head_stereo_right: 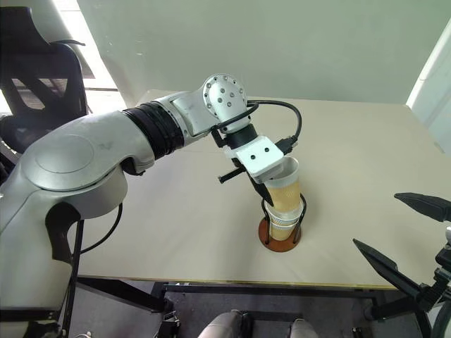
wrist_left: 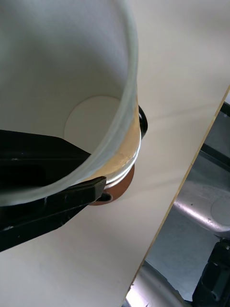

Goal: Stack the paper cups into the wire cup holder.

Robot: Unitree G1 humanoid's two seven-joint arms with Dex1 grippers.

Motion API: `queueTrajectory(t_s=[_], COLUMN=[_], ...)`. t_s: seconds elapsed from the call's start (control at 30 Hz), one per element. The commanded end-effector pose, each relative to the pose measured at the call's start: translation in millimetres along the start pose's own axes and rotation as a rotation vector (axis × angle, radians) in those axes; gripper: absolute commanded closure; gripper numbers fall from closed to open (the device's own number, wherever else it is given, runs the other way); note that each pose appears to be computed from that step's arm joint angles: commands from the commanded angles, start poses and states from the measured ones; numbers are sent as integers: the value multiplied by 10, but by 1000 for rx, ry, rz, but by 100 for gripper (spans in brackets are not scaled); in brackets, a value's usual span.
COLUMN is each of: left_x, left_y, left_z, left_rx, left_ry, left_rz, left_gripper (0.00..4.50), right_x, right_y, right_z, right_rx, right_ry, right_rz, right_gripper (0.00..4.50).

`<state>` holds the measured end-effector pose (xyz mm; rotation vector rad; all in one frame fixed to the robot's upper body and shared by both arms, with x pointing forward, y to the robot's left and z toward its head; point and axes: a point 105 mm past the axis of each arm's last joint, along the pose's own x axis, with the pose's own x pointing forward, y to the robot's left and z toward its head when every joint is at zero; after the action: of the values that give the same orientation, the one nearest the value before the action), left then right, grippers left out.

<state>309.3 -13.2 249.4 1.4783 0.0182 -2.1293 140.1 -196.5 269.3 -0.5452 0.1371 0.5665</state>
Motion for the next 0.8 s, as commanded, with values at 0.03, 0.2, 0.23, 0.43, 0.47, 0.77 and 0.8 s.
queueTrajectory(t_s=[0.03,0.2,0.23,0.43,0.47,0.77,0.8], left_x=[-53,-40,-38,-28,-28,-26,-24], left_y=[11,19,21,36,38,32,55], left_z=[37,43,43,52,53,45,55], left_rx=[26,26,24,14,11,8,22], left_ry=[10,1,0,-14,-15,-15,-23], left_rz=[-14,-11,-11,-4,-4,-4,10], left_gripper=[450,450,450,429,407,120,89], right_x=[-43,-48,-50,-46,-48,-47,-42], right_y=[-46,-43,-43,-41,-41,-38,-38], right_z=[72,74,74,75,74,77,79], right_rx=[-32,-33,-34,-33,-33,-32,-32], right_ry=[-27,-26,-26,-25,-25,-24,-24], right_rz=[-37,-37,-37,-36,-36,-35,-35], right_gripper=[3,3,3,1,0,0,0])
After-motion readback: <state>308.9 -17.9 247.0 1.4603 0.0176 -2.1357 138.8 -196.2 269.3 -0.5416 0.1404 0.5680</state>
